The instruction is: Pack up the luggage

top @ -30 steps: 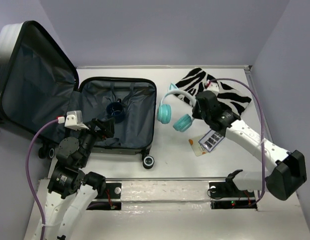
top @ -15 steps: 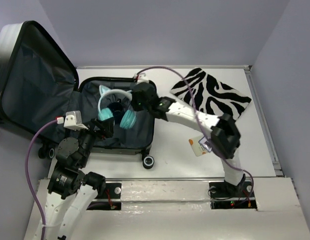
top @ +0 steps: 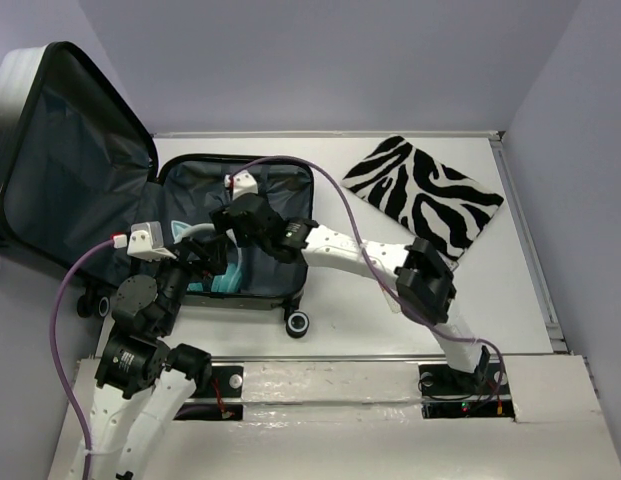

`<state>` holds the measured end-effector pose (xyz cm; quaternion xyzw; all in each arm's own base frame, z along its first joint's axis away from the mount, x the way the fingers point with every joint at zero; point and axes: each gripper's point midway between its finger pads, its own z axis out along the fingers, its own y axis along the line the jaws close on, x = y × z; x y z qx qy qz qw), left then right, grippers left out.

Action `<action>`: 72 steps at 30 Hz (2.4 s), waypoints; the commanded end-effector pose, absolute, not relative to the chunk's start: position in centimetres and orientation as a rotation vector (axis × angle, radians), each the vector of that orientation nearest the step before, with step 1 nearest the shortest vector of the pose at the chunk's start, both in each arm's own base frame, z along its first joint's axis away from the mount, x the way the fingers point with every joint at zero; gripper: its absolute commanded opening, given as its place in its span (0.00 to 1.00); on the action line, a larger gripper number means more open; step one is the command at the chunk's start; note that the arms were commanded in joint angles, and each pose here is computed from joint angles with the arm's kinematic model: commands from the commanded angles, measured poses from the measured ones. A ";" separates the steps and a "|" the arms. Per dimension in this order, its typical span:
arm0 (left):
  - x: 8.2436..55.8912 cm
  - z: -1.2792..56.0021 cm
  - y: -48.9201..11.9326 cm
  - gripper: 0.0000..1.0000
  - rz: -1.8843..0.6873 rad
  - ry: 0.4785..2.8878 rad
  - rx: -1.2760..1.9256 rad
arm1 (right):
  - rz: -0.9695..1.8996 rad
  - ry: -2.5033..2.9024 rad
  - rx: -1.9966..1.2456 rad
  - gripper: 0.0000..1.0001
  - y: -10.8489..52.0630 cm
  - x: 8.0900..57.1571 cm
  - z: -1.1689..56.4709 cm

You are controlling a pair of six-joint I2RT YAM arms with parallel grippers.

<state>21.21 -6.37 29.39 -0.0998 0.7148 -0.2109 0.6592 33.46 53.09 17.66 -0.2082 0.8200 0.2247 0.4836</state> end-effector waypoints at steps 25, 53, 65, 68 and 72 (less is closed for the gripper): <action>16.6 34.7 -6.6 0.99 -0.647 1.377 -0.165 | -0.077 2.365 0.912 0.96 2.2 26.2 5.7; 16.1 34.8 -7.5 0.99 -0.700 1.386 -0.125 | 0.044 2.335 0.630 0.07 11.9 30.2 11.0; 17.2 34.0 -7.8 0.99 -0.665 1.433 -0.136 | 0.515 2.149 0.067 0.07 34.7 34.2 25.7; 17.5 33.8 -7.6 0.99 -0.653 1.438 -0.144 | 0.607 2.139 -0.043 0.33 39.3 35.5 26.5; 17.5 33.6 -7.5 0.99 -0.644 1.446 -0.154 | 0.509 2.158 -0.026 1.00 38.9 37.0 25.2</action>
